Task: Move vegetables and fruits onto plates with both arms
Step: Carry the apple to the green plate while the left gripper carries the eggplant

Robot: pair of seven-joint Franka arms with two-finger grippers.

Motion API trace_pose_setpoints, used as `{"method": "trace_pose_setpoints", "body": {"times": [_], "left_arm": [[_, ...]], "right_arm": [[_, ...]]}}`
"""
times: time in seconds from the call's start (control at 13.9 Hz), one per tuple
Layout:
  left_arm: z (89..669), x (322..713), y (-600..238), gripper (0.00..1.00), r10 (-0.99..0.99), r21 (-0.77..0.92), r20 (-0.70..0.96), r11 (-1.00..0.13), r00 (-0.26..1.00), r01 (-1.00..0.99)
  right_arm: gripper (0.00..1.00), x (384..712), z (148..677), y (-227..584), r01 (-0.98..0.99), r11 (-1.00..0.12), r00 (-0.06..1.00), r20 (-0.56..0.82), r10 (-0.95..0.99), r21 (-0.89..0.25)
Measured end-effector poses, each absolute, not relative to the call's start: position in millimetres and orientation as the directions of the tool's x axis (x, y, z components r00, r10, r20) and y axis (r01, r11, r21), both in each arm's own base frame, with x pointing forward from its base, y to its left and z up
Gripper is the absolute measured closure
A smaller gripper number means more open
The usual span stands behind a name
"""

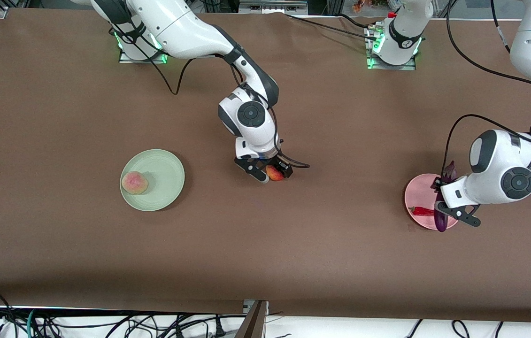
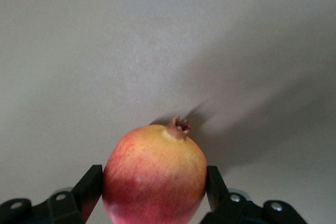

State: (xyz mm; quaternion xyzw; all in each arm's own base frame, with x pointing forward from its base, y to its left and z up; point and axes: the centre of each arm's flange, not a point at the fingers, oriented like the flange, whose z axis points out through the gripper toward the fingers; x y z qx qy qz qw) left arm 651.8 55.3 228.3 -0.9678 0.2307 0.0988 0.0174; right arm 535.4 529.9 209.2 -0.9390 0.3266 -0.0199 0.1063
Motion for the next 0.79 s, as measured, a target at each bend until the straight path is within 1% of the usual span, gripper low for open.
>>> {"method": "trace_pose_setpoints", "body": {"times": [0.07, 0.14, 0.36, 0.58, 0.65, 0.79], "left_arm": [[230.0, 652.9, 53.9, 0.39, -0.445, 0.011, -0.196, -0.892, 0.874, -0.452], [231.3, 653.9, 53.1, 0.31, -0.446, 0.01, -0.193, -0.891, 0.874, -0.453], [232.3, 654.7, 53.2, 0.01, -0.447, 0.009, -0.191, -0.891, 0.874, -0.454], [242.0, 658.8, 49.8, 0.0, -0.451, 0.003, -0.176, -0.889, 0.875, -0.457], [256.9, 662.7, 42.0, 0.0, -0.46, -0.004, -0.159, -0.884, 0.873, -0.467], [310.3, 669.2, 10.0, 0.0, -0.495, -0.021, -0.134, -0.865, 0.859, -0.502]], "right_arm": [[0.15, 541.0, 210.4, 524.3, -0.602, -0.773, 0.791, -0.018, -0.612, -0.202], [0.15, 549.5, 213.7, 514.5, -0.584, -0.793, 0.806, -0.004, -0.592, -0.174], [0.15, 587.4, 250.7, 458.2, -0.477, -0.877, 0.879, -0.006, -0.477, -0.058], [0.15, 622.3, 297.7, 382.2, -0.348, -0.937, 0.936, -0.052, -0.348, 0.014], [0.16, 631.0, 305.3, 356.2, -0.297, -0.954, 0.952, -0.066, -0.298, 0.024], [0.16, 644.1, 300.4, 293.2, -0.215, -0.976, 0.971, -0.097, -0.217, 0.028]]}}
